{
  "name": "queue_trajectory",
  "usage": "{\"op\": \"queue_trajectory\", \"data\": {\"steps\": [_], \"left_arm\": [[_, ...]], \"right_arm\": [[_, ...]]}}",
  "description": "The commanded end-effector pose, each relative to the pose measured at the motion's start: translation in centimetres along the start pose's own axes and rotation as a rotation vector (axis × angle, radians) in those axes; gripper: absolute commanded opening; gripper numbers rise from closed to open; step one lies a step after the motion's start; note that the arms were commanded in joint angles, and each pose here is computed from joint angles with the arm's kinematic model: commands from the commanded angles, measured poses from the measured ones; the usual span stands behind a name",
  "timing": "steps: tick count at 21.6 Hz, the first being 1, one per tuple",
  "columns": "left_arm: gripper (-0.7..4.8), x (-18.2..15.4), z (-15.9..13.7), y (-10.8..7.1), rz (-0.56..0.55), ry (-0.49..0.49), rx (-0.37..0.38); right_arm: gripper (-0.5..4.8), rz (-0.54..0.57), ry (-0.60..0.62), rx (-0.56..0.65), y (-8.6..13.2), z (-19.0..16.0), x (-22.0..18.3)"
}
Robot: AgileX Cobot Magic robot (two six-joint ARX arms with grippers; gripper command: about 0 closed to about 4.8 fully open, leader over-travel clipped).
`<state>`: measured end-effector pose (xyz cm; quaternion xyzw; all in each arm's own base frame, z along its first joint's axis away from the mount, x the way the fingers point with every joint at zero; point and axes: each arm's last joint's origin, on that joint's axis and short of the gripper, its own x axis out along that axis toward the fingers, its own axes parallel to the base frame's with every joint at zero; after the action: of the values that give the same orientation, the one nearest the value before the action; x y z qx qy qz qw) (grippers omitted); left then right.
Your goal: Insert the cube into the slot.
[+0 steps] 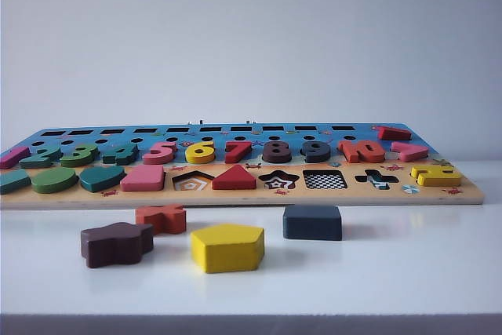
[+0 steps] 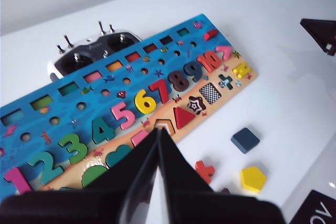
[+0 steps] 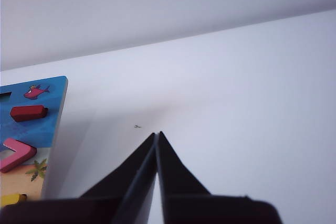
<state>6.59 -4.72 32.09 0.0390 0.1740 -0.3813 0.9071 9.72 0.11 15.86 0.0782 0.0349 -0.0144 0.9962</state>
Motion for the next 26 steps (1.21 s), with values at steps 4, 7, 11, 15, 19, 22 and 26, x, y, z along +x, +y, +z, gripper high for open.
{"op": "queue_trajectory", "data": {"steps": [4,7,11,15,19,22,26], "left_arm": [[0.17,1.2,-0.2,0.0,-0.038,0.103,-0.013],[0.17,2.2,-0.1,0.2,-0.038,0.143,-0.024],[0.17,3.0,-0.1,0.7,-0.017,0.182,-0.067],[0.17,3.6,-0.2,1.1,0.005,0.208,-0.093],[0.17,4.0,-0.2,1.5,0.021,0.227,-0.118],[0.17,4.3,-0.4,1.6,0.029,0.249,-0.137],[0.17,4.3,-0.6,1.6,0.022,0.276,-0.146]], "right_arm": [[1.08,0.009,0.043,0.222,0.0,-0.4,0.0],[2.42,0.091,0.015,0.312,0.3,0.1,0.0],[3.7,0.232,-0.02,0.391,1.0,2.6,-0.8],[3.69,0.334,-0.052,0.378,1.9,7.1,-2.9],[3.68,0.435,0.005,0.349,2.7,10.7,-4.8],[3.68,0.496,0.116,0.267,3.3,13.5,-5.5],[3.68,0.592,0.29,0.056,4.3,17.2,-5.0]]}}
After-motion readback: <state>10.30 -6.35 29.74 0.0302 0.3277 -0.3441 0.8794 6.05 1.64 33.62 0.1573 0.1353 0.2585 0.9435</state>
